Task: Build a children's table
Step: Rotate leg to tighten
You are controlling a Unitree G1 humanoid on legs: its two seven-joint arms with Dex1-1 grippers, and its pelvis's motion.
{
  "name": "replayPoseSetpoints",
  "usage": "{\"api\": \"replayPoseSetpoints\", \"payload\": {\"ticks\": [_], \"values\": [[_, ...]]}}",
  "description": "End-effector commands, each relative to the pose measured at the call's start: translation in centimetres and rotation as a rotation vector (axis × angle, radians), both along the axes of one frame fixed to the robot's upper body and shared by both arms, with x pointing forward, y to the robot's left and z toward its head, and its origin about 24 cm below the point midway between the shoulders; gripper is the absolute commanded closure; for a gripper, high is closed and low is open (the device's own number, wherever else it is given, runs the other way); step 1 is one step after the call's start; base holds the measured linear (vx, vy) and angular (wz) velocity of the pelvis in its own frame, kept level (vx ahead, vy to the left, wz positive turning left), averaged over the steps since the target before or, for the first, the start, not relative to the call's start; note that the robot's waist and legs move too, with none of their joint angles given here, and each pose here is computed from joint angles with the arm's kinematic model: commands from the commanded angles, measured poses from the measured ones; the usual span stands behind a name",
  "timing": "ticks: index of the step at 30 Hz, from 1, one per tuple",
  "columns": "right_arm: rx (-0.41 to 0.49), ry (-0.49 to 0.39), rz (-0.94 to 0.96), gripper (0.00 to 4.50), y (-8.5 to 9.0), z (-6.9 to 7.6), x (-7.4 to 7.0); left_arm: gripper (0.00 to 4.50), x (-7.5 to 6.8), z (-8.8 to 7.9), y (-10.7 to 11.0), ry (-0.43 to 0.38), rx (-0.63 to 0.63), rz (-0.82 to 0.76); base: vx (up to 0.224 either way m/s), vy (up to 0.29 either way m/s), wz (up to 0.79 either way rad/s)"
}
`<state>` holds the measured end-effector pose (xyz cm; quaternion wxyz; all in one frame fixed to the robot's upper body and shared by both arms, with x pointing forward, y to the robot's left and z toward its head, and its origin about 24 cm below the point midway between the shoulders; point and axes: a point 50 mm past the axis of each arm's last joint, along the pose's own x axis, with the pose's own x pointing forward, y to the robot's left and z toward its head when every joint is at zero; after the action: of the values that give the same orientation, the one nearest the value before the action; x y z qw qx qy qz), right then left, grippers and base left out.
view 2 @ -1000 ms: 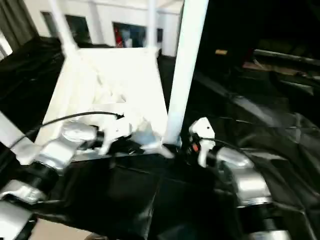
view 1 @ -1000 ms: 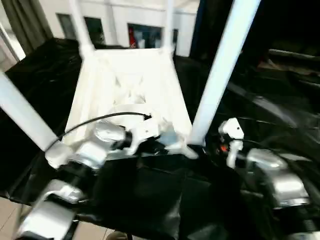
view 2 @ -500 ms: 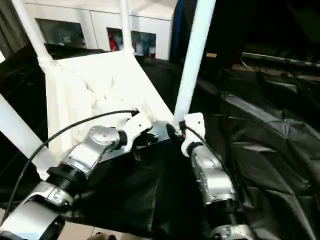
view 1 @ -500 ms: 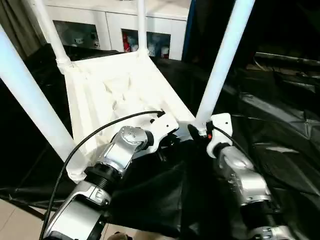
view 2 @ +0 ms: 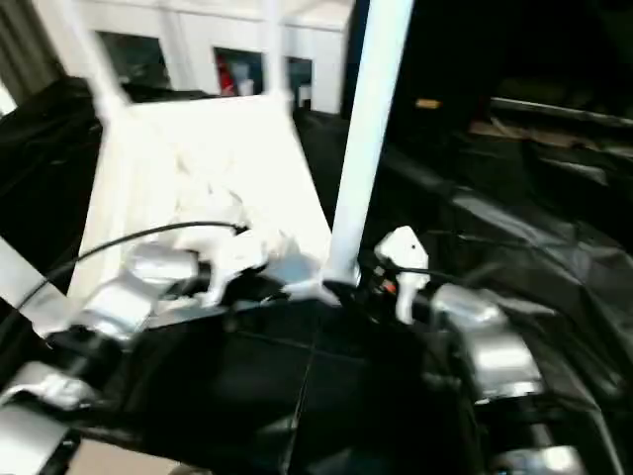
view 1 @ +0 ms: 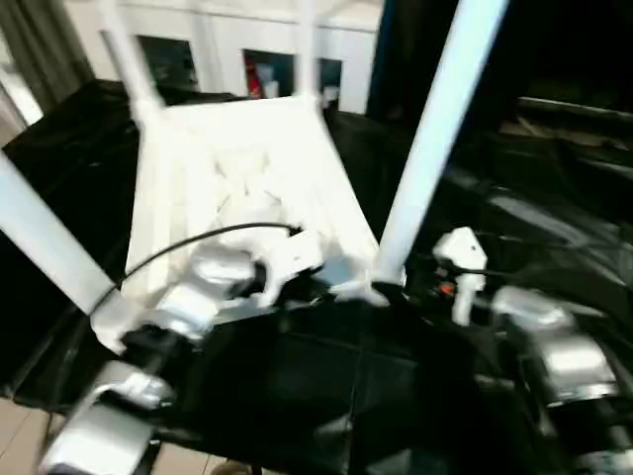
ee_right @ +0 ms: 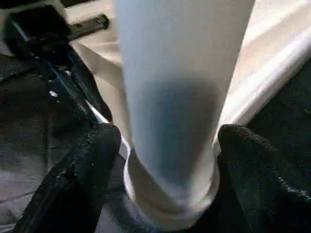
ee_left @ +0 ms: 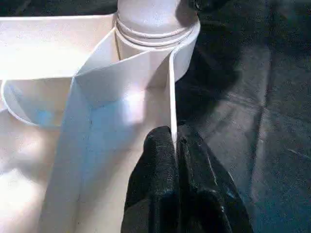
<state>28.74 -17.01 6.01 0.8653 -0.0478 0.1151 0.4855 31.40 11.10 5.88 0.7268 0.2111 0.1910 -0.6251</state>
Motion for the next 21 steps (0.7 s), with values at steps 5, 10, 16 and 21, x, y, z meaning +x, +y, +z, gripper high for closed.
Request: {"api": "replayPoseSetpoints", "payload": {"ticks": [5, 10, 16, 21], "values": [[0.013, 0.008, 0.143, 0.94, -0.04, 0.98, -0.52, 4.50, -1.02, -0.89, 0.46, 0.080, 0.014, -0.076, 0.000, 0.000, 0.00], [-0.027, 0.018, 0.175, 1.26, 0.14, 0.71, -0.22, 4.50, -1.10, -0.95, 0.53, 0.082, 0.015, -0.081, 0.000, 0.000, 0.00], [-0.015, 0.016, 0.172, 1.75, 0.42, 0.83, 0.12, 4.50, -1.07, -0.94, 0.53, 0.080, 0.016, -0.078, 0.000, 0.000, 0.00], [-0.019, 0.024, 0.192, 2.15, 0.32, 0.77, -0.02, 4.50, -0.99, -1.00, 0.65, 0.077, 0.023, -0.073, 0.000, 0.000, 0.00]]}}
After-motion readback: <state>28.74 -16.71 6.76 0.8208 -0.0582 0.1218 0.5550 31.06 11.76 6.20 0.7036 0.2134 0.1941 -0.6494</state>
